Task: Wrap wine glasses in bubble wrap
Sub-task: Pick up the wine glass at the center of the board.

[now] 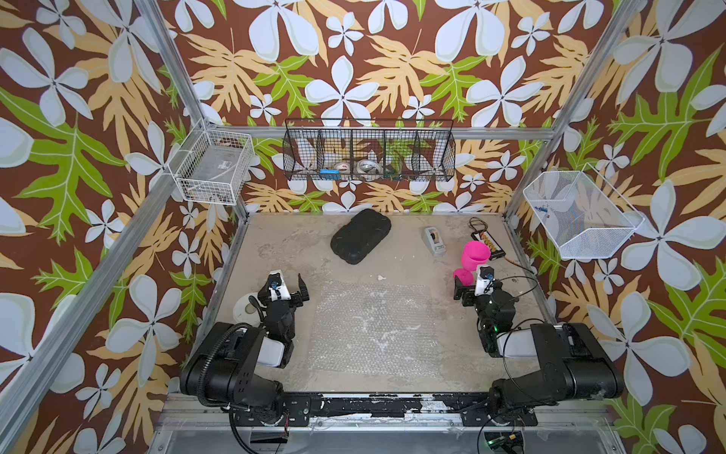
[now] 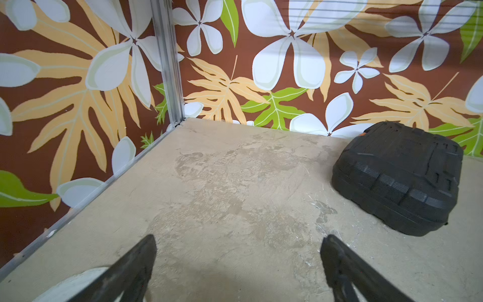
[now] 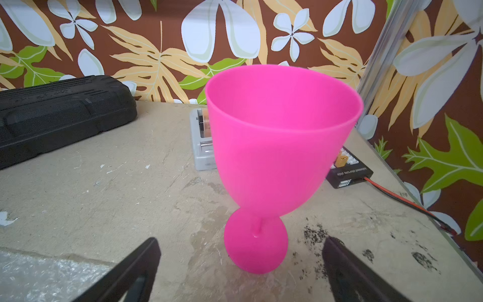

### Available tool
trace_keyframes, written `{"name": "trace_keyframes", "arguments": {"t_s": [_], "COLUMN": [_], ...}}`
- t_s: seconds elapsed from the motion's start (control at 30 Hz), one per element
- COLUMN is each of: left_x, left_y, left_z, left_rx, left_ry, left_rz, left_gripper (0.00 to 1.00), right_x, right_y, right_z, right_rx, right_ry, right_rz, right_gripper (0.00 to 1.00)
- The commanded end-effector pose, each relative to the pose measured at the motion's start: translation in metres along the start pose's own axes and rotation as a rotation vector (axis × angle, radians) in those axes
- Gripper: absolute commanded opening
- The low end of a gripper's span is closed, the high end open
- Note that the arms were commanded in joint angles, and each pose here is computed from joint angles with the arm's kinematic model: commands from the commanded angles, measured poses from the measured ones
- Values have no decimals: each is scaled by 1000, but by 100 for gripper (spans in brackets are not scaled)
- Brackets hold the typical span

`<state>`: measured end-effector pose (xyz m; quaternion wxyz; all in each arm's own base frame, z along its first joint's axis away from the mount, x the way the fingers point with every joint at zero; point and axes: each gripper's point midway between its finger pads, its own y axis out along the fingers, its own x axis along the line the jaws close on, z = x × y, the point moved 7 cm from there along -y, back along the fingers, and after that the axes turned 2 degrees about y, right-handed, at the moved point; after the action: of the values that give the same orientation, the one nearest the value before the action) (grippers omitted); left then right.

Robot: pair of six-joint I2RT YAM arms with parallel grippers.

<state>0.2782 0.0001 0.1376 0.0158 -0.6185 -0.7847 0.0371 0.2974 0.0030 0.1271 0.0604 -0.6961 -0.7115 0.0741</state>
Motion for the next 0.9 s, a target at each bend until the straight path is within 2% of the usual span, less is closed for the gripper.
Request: {"name": "trace_keyframes", "arguments": {"t_s": [0.0, 0.23, 0.3, 0.53, 0.7, 0.77, 0.8, 0.87], "left_x": [-3, -3, 0, 1, -6, -3, 2, 12], "left_y": [0, -1, 8, 7, 8, 10, 15, 27], "left_z": [-5, -4, -3, -3, -3, -7, -11, -25], "left_rx": [-28, -28, 7, 8, 18, 13, 31, 88], "left_ry": [2, 5, -20, -26, -5, -16, -28, -62], "left_rz": [15, 18, 60, 70, 124, 89, 30, -129], "left_gripper": [100, 100, 100, 100, 100, 100, 100, 100], "right_x": [0, 0, 0, 0, 0, -1, -3, -5], "right_y": [1, 1, 1, 1, 1, 2, 6, 17], "right_z": [-6, -6, -6, -5, -6, -10, -19, -38], "right_rx": [-29, -26, -26, -26, -27, -42, -34, 56], "right_ry": [-1, -1, -1, -1, -1, -3, 5, 24], "right_rz": [-2, -3, -3, -2, -2, 5, 19, 41], "right_gripper": [100, 100, 100, 100, 100, 99, 99, 98]}}
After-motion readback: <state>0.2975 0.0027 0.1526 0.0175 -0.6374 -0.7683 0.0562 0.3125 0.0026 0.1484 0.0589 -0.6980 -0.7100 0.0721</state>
